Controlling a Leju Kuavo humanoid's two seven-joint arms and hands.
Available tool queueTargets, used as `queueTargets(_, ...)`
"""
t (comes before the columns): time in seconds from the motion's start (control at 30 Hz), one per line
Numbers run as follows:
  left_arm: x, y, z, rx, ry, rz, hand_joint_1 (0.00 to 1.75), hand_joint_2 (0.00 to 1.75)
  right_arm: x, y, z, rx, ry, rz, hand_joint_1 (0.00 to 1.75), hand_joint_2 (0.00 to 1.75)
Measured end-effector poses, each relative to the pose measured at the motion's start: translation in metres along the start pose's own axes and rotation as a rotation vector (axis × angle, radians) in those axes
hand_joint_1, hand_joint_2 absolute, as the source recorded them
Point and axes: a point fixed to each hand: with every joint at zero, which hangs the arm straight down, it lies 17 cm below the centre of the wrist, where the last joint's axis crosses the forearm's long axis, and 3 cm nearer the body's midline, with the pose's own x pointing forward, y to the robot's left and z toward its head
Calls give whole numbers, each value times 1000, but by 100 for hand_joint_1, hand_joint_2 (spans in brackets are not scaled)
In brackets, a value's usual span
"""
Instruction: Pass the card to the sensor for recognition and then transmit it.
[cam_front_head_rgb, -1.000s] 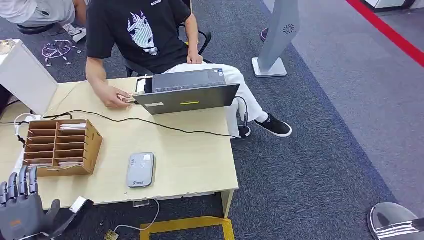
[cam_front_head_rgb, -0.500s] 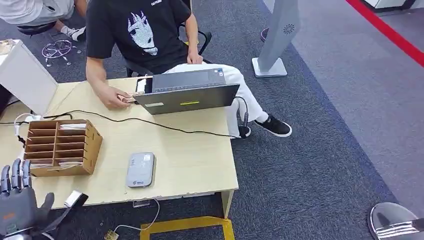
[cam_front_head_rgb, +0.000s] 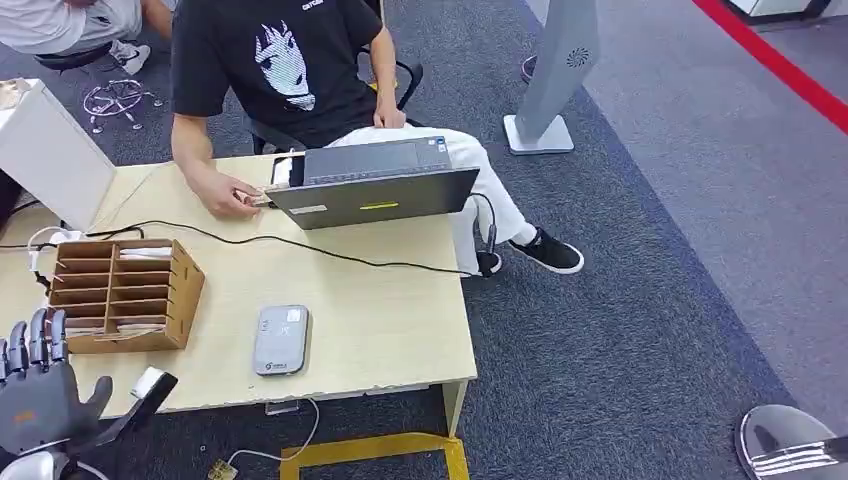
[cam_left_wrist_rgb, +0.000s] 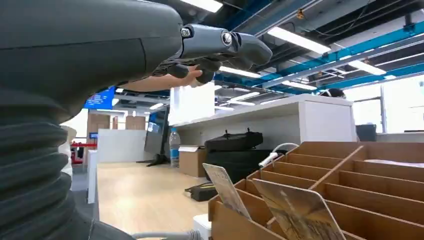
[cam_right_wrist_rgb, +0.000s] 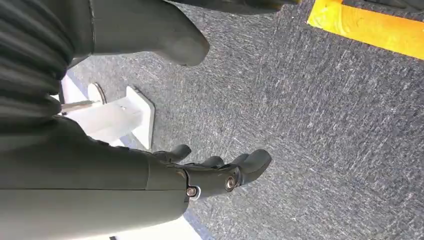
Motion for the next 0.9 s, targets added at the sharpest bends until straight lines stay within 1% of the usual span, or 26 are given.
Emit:
queueTargets(0.2,6,-1,-1,-2,-9,1,0,175,0,0,0,0,0,0,0,175)
queueTargets(0.37,9,2,-16,13,-6,3,0,175,4,-2,0,-4,-8,11,0,175)
queueTargets(0.53,6,-1,-23,6,8,-12,0,175,6,-3,-1,-5,-11,4,0,175)
queueTargets(0.9,-5,-16,-22,-33,44,3,0,175,7,-4,-1,-5,-10,-4,0,175)
